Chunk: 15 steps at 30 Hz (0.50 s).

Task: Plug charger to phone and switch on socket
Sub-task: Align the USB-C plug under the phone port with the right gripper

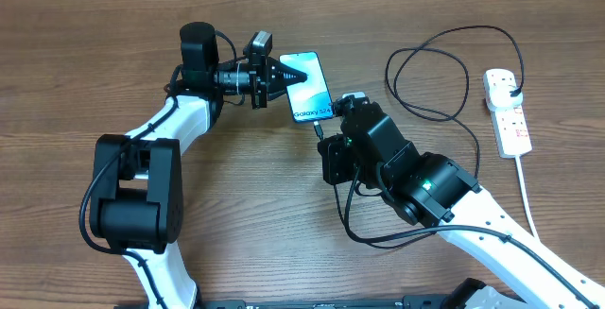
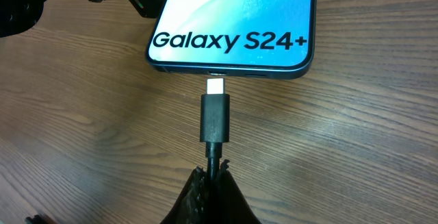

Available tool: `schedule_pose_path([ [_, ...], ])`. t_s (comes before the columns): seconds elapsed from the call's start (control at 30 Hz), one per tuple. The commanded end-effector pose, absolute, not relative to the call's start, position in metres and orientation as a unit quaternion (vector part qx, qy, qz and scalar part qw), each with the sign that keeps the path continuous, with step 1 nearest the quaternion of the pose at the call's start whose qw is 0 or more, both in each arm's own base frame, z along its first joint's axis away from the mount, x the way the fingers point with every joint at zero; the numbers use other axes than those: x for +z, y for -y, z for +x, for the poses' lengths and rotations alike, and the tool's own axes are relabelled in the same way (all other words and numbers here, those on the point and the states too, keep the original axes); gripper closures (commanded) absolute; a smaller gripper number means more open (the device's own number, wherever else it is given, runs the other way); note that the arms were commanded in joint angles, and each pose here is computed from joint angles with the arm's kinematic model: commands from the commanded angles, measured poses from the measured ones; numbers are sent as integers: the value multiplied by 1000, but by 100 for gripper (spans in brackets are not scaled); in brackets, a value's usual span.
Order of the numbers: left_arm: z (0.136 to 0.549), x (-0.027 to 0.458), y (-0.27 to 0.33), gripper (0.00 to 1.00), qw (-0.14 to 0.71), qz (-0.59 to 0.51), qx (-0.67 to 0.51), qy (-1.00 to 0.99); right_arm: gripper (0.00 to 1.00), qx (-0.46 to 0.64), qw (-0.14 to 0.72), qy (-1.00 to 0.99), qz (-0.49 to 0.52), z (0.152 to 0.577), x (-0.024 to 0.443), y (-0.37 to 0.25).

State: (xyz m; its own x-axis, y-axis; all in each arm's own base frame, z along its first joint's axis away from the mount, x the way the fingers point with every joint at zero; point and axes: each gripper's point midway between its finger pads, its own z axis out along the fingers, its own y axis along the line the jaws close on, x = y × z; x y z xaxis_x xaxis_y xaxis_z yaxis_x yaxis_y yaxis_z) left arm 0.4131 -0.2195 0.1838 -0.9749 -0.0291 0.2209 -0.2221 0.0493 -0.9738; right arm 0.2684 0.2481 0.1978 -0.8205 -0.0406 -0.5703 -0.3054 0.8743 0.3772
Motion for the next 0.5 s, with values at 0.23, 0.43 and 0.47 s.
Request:
schedule_pose_path([
  [0.23,415,192,219,96,56,60,689,720,96,232,294,-923,-93,271,200,-249],
  [0.43,412,193,219,96,60,51,691,718,96,222,301,-923,-91,274,200,-246],
  [0.47,412,193,219,96,60,51,691,718,96,222,301,-923,-92,274,200,-246],
])
